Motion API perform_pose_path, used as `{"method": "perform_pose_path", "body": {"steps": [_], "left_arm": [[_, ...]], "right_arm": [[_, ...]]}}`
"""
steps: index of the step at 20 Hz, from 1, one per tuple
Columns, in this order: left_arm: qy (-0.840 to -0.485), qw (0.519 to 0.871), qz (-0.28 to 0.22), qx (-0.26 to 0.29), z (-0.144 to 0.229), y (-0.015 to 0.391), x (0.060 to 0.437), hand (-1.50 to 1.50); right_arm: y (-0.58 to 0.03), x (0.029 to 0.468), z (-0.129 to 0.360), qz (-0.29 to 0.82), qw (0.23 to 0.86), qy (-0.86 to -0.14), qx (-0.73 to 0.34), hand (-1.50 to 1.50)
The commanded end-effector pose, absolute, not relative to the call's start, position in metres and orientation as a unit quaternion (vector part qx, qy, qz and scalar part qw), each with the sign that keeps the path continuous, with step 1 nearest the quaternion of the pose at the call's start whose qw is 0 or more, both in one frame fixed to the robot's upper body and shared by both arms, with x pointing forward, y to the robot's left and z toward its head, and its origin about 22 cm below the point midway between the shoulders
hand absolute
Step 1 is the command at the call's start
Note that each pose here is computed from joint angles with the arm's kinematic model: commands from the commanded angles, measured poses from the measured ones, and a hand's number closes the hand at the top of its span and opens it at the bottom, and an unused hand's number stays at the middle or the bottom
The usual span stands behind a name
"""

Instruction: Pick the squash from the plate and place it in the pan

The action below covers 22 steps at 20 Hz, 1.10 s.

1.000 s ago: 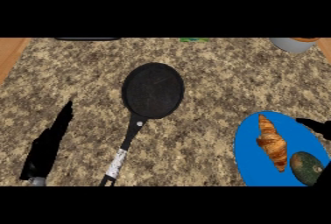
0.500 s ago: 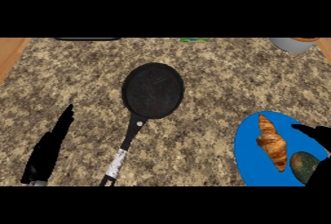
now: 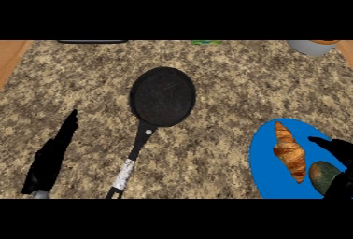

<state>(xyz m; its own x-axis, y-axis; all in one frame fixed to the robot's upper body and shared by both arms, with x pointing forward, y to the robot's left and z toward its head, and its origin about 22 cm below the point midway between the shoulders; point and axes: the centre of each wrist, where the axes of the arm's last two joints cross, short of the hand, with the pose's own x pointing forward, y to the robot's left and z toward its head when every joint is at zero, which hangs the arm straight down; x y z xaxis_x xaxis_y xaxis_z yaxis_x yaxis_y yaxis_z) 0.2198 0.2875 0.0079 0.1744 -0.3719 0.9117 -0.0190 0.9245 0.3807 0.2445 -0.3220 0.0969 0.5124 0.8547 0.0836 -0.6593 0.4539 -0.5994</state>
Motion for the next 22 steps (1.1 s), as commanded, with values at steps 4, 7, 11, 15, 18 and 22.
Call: {"method": "perform_pose_path", "body": {"steps": [4, 7, 11, 15, 18, 22], "left_arm": [[-0.629, 0.752, -0.117, 0.16, 0.023, 0.281, 0.219, 0.0], [-0.633, 0.75, -0.114, 0.156, 0.01, 0.285, 0.225, 0.0], [-0.635, 0.748, -0.116, 0.155, -0.003, 0.288, 0.217, 0.0], [-0.635, 0.749, -0.111, 0.154, 0.006, 0.284, 0.225, 0.0], [-0.626, 0.755, -0.122, 0.152, -0.001, 0.282, 0.207, 0.0], [-0.629, 0.751, -0.123, 0.156, 0.006, 0.286, 0.22, 0.0]], "right_arm": [[-0.321, 0.243, 0.085, 0.434, 0.837, -0.204, -0.263, 1.5], [-0.325, 0.225, 0.057, 0.425, 0.843, -0.203, -0.26, 1.5], [-0.32, 0.244, 0.071, 0.408, 0.86, -0.211, -0.223, 1.5], [-0.301, 0.239, 0.06, 0.4, 0.855, -0.226, -0.242, 1.5], [-0.252, 0.239, 0.071, 0.404, 0.826, -0.259, -0.296, 1.5], [-0.208, 0.245, 0.045, 0.401, 0.794, -0.295, -0.351, 1.5]]}}
